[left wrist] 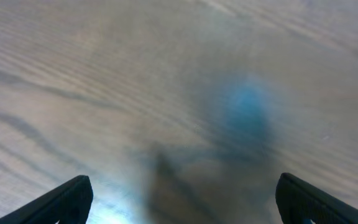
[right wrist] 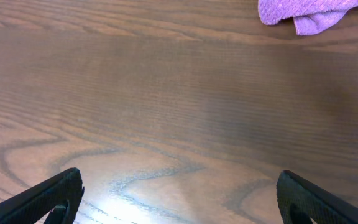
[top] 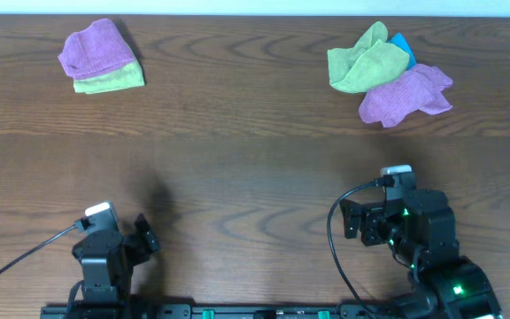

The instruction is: Fold the cloth

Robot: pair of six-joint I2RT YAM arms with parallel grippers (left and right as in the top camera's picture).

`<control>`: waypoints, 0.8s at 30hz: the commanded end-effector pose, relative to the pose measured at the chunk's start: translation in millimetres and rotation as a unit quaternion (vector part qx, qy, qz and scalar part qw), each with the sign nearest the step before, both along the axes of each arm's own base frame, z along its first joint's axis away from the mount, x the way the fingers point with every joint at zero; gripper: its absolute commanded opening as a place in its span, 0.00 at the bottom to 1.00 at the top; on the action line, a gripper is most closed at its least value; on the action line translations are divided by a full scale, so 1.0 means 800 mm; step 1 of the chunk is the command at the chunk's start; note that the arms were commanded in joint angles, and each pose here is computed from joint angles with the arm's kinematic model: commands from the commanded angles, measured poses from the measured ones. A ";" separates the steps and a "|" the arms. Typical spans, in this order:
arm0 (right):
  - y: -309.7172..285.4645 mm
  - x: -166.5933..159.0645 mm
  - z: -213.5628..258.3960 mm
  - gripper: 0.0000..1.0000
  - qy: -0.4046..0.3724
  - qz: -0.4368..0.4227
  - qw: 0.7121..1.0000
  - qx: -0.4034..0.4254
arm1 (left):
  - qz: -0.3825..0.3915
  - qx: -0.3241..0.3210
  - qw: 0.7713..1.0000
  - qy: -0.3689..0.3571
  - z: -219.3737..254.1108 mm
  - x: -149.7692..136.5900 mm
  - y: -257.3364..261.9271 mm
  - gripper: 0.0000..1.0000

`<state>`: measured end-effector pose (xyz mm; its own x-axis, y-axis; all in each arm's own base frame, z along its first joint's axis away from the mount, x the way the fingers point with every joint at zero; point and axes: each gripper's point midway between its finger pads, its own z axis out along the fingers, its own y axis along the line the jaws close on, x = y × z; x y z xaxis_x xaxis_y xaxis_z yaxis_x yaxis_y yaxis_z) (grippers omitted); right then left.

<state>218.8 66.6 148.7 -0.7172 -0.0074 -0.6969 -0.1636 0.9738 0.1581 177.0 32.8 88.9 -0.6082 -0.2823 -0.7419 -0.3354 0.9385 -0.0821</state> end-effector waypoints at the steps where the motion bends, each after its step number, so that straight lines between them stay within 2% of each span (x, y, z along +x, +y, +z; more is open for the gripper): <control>1: -0.005 0.001 -0.002 0.99 0.002 -0.015 1.000 0.001 | -0.008 0.026 1.000 0.007 -0.003 -0.008 0.007 0.95; 11: -0.005 0.001 -0.002 0.99 0.002 -0.015 1.000 0.001 | 0.002 0.042 0.999 0.010 -0.010 -0.026 0.015 0.95; 15: -0.005 0.001 -0.002 0.99 0.002 -0.015 1.000 0.001 | -0.001 0.039 0.999 0.023 -0.034 -0.027 0.013 0.95; 24: -0.005 0.001 -0.002 0.99 0.002 -0.015 1.000 0.001 | -0.023 0.040 0.999 0.003 -0.042 -0.014 0.006 0.96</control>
<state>218.8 66.5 148.7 -0.7171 -0.0073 -0.6969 -0.1633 0.9739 0.1578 171.6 38.9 76.7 -0.5653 -0.2312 -0.7918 -0.3183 0.9467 -0.0492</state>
